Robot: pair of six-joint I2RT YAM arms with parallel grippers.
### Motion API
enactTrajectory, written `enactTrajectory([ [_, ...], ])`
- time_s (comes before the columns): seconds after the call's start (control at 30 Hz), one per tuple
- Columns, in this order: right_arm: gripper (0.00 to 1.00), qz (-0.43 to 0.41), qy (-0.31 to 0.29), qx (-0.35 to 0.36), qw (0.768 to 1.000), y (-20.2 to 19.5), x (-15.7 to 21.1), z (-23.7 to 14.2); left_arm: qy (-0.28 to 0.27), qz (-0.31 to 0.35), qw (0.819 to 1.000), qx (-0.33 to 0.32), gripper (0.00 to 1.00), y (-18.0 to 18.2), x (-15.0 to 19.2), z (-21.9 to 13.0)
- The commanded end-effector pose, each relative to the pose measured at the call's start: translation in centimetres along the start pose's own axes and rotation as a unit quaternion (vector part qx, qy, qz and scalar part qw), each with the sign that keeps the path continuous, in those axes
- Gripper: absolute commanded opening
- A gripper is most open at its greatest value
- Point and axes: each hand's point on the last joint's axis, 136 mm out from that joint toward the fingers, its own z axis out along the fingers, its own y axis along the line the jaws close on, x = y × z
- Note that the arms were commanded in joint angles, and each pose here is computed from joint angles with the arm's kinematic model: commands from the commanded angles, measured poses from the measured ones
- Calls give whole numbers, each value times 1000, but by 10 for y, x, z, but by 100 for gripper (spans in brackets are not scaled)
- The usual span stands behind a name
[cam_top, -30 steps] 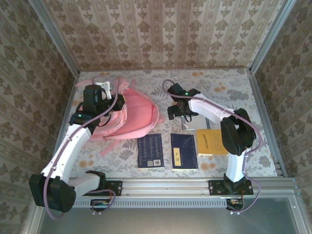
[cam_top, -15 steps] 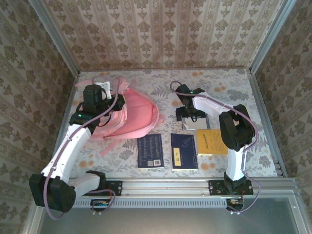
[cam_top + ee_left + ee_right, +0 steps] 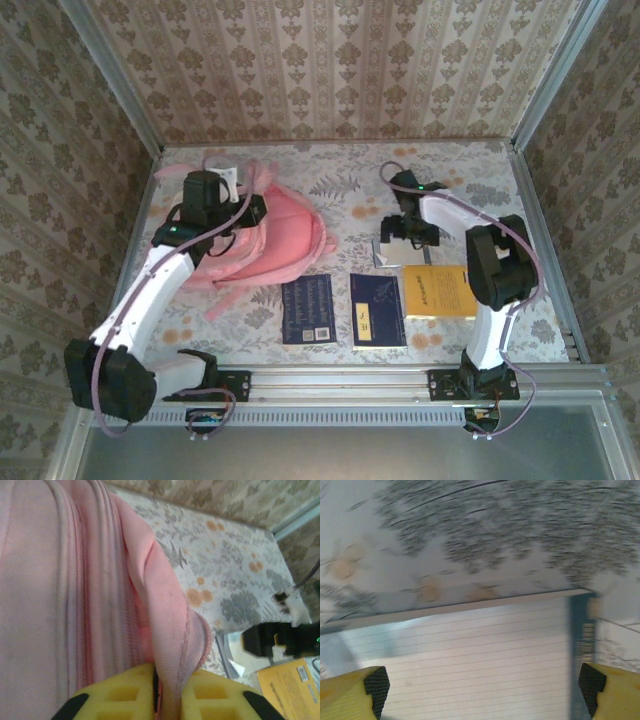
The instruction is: Pack the student bag
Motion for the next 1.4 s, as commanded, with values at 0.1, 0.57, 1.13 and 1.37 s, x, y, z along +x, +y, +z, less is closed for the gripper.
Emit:
enactTrajectory([
  [0.1, 100, 90, -15, -80, 993, -17, -9, -6, 55, -11, 998, 37, 44, -13, 6, 28],
  [0.57, 100, 136, -10, -147, 980, -8, -12, 8, 191, 12, 973, 128, 78, -136, 66, 125],
  [1.13, 100, 177, 11, -213, 961, 10, 11, 20, 302, -148, 935, 109, 66, -126, 174, 242],
  [1.37, 100, 176, 49, -268, 946, 39, 22, 23, 323, -155, 926, 116, 60, -133, 187, 248],
])
